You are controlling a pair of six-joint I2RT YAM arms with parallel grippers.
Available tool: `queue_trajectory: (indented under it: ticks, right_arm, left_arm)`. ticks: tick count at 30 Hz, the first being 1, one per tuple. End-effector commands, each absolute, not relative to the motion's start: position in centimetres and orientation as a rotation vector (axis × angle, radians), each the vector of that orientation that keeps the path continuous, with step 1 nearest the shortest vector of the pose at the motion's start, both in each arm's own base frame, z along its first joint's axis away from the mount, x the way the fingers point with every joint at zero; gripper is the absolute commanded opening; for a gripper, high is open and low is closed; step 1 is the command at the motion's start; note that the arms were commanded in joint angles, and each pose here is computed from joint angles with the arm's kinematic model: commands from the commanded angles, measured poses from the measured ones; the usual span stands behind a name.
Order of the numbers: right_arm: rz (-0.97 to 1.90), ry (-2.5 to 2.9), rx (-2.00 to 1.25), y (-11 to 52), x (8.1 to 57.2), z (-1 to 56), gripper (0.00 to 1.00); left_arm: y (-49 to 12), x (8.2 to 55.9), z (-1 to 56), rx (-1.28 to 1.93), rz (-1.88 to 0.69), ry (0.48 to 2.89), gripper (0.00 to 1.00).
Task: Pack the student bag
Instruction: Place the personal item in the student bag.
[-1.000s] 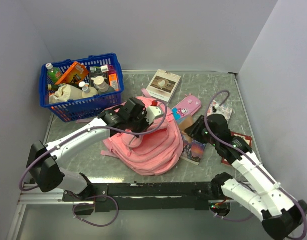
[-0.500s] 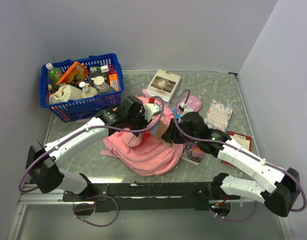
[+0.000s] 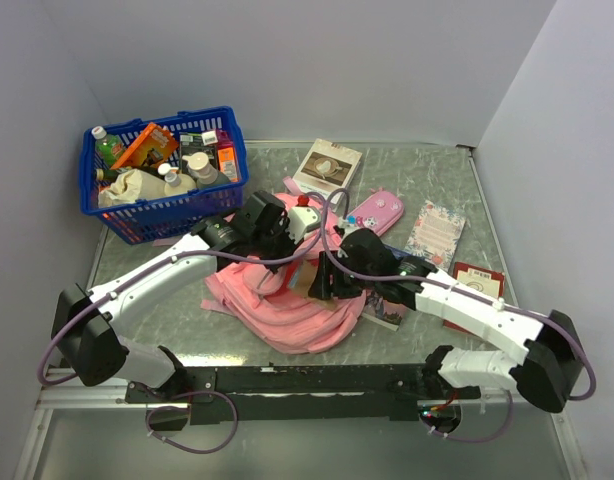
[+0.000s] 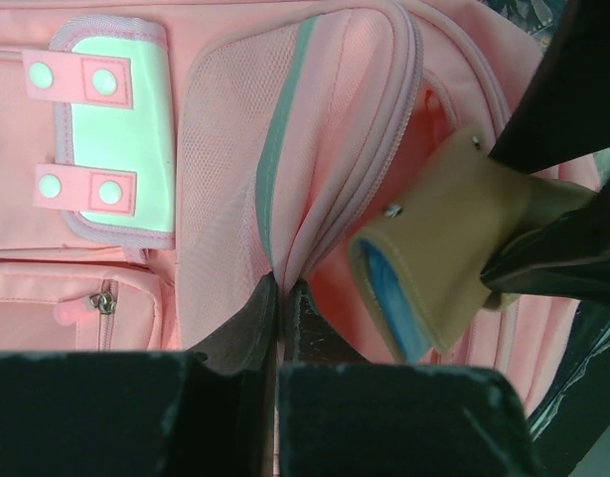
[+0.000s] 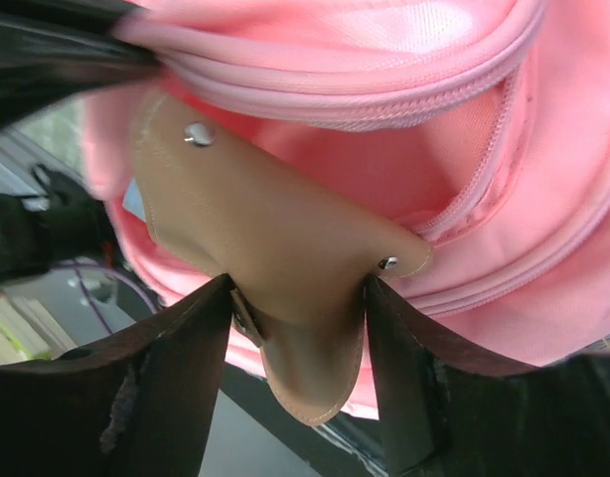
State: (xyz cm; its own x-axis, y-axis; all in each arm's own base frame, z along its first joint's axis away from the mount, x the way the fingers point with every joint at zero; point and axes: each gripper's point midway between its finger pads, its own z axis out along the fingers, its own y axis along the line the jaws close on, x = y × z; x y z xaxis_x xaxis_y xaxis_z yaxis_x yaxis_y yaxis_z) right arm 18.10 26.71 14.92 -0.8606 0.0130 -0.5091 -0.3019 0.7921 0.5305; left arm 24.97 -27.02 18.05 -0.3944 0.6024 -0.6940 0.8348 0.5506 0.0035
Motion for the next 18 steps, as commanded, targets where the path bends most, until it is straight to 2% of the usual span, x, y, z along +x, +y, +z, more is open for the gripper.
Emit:
queue_trajectory:
  ticks: [1, 4, 7, 8, 11, 18]
  right_arm:
    - [0.81, 2.611, -0.3, 26.3, 16.3, 12.2, 0.64]
    - [0.761, 2.635, -0.293, 25.9, 16.4, 11.2, 0.68]
    - [0.673, 2.653, -0.276, 25.4, 17.1, 10.4, 0.78]
    - [0.656, 2.657, -0.274, 25.3, 17.3, 10.3, 0.85]
    - [0.604, 2.658, -0.266, 25.3, 18.1, 10.2, 0.89]
    - [0.686, 2.509, -0.19, 25.8, 19.5, 13.6, 0.87]
  left_arm:
    - [-27.5, 28.5, 24.2, 1.011, -0.424, 1.937, 0.01]
    - [-27.5, 28.4, 24.1, 1.015, -0.433, 1.942, 0.01]
    - [-27.6, 28.3, 24.2, 1.015, -0.444, 1.943, 0.01]
    - [-27.7, 28.2, 24.3, 1.014, -0.449, 1.942, 0.01]
    - [-27.8, 28.2, 24.6, 1.014, -0.46, 1.942, 0.01]
    - [-27.9, 27.8, 24.1, 1.026, -0.465, 1.952, 0.01]
